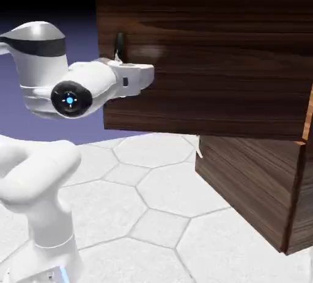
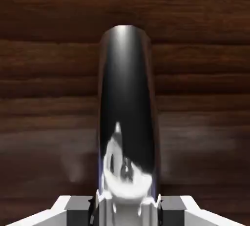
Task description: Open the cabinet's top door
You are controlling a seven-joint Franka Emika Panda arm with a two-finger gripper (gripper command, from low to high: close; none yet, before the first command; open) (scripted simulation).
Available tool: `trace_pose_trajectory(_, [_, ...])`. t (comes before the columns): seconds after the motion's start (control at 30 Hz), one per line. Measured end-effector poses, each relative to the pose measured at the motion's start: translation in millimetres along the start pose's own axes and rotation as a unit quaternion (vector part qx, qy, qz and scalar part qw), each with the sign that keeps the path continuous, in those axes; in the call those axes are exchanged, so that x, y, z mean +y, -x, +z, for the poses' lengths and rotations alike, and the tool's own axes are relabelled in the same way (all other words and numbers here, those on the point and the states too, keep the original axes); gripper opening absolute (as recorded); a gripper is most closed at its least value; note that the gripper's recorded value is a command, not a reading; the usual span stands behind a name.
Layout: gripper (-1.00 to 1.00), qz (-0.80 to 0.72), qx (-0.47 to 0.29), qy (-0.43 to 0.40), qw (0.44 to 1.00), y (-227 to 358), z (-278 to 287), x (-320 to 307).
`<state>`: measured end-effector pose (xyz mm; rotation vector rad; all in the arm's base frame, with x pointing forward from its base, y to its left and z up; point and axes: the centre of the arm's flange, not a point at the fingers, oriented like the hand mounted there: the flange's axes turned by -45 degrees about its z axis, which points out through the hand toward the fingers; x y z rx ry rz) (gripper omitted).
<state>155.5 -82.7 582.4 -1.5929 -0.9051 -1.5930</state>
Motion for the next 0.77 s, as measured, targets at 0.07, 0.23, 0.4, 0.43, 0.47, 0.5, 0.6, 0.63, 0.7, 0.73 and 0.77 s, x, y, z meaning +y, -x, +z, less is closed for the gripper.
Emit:
trace_pose_trajectory(0.07, [-1.0,0.0,0.0,-0.021,1.0,0,-20,6])
trace_pose_trajectory(0.23, [-1.0,0.0,0.0,-0.076,0.997,0,-71,28])
trace_pose_trajectory(0.4, [-1.0,0.0,0.0,-0.133,0.991,0,-121,55])
trace_pose_trajectory(0.43, [-1.0,0.0,0.0,-0.143,0.99,0,-130,61])
trace_pose_trajectory(0.47, [-1.0,0.0,0.0,-0.154,0.988,0,-139,67])
trace_pose_trajectory(0.5, [-1.0,0.0,0.0,-0.164,0.987,0,-147,73])
trace_pose_trajectory(0.6, [-1.0,0.0,0.0,-0.191,0.982,0,-169,90])
trace_pose_trajectory(0.63, [-1.0,0.0,0.0,-0.2,0.98,0,-176,95])
trace_pose_trajectory(0.7, [-1.0,0.0,0.0,-0.215,0.977,0,-188,106])
trace_pose_trajectory(0.73, [-1.0,0.0,0.0,-0.222,0.975,0,-193,110])
trace_pose_trajectory(0.77, [-1.0,0.0,0.0,-0.228,0.974,0,-198,115])
